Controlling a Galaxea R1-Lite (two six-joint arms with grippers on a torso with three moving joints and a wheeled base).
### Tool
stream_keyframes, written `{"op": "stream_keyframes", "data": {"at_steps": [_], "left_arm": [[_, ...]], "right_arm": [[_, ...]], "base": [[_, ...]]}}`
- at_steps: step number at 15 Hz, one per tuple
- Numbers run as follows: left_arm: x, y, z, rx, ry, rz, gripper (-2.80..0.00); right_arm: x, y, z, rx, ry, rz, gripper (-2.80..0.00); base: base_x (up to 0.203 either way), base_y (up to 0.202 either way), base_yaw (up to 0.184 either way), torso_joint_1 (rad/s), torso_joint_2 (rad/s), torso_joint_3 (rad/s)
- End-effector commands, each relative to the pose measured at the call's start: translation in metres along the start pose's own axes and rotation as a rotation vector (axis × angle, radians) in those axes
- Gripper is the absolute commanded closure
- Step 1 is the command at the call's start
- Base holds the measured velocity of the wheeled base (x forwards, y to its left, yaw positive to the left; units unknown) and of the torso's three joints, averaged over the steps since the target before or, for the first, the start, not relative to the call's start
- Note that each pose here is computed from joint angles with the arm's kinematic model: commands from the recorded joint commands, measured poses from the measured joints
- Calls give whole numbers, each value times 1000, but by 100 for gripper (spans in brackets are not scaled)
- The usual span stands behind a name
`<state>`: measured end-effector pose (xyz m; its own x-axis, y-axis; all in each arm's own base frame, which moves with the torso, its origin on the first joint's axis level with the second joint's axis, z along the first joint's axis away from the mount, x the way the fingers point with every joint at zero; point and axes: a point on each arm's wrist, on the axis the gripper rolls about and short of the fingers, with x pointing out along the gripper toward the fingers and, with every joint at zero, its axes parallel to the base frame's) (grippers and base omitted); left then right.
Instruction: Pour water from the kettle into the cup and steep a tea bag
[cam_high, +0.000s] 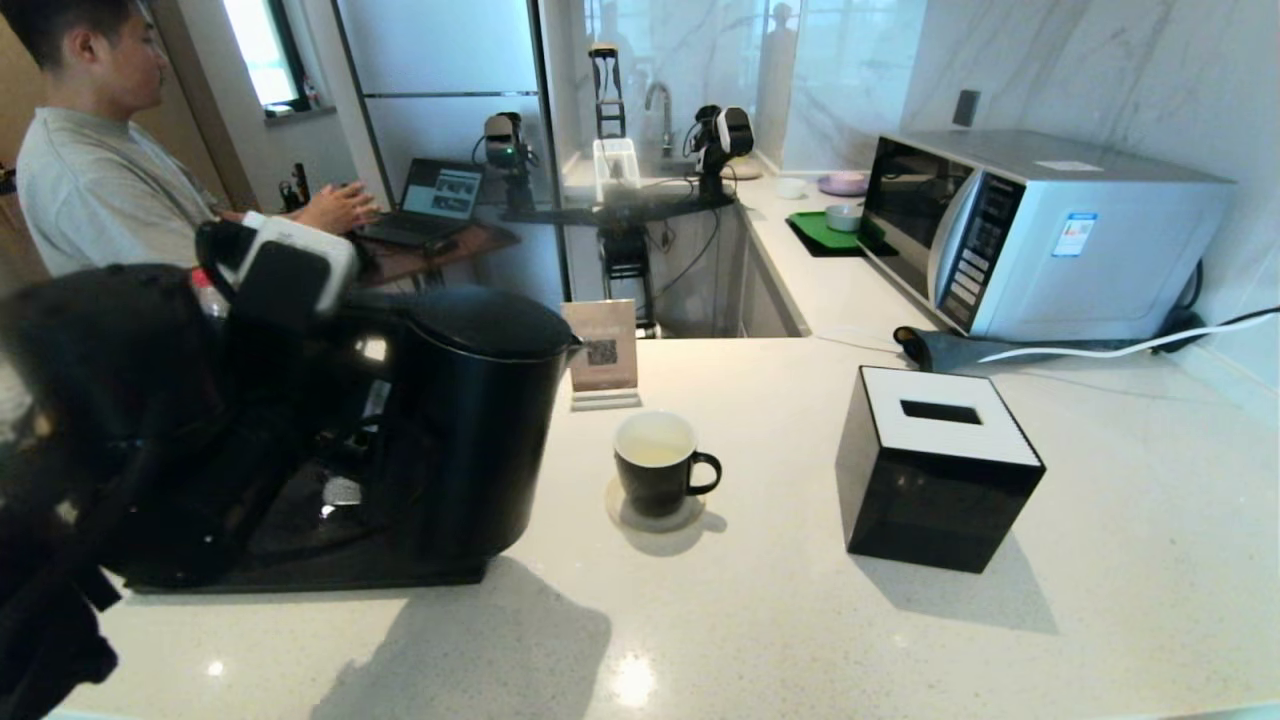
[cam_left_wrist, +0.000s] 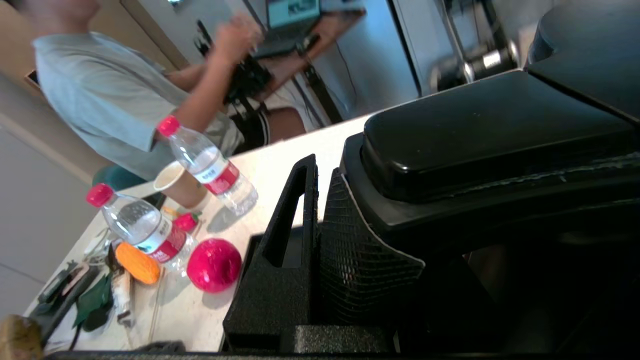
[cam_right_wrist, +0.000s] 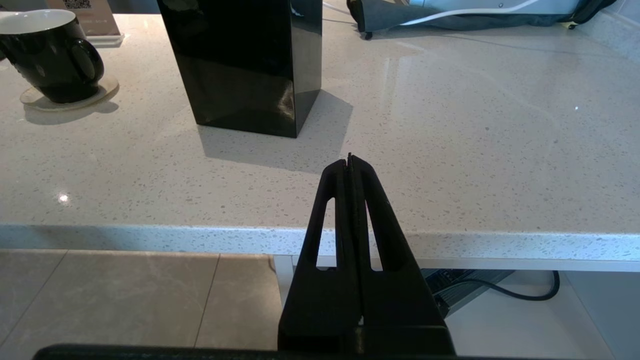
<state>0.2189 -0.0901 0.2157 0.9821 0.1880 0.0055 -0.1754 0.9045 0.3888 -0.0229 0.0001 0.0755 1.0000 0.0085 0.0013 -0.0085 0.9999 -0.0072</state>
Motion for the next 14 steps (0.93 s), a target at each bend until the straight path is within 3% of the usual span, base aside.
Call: {"op": "stream_keyframes", "data": {"at_steps": [1,7,14], "left_arm": [[-3,21,-3,-33,-33,54,0],[-6,79,-21,-124,-64,162,0],[-23,142,-58,-218,-30,303,0]], "right_arm": [[0,0,0,0,1,1,0],[0,0,0,0,1,1,0],[0,0,0,0,1,1,0]], "base": [[0,0,0,0,0,0],[0,0,0,0,0,0],[0,0,0,0,0,0]]}}
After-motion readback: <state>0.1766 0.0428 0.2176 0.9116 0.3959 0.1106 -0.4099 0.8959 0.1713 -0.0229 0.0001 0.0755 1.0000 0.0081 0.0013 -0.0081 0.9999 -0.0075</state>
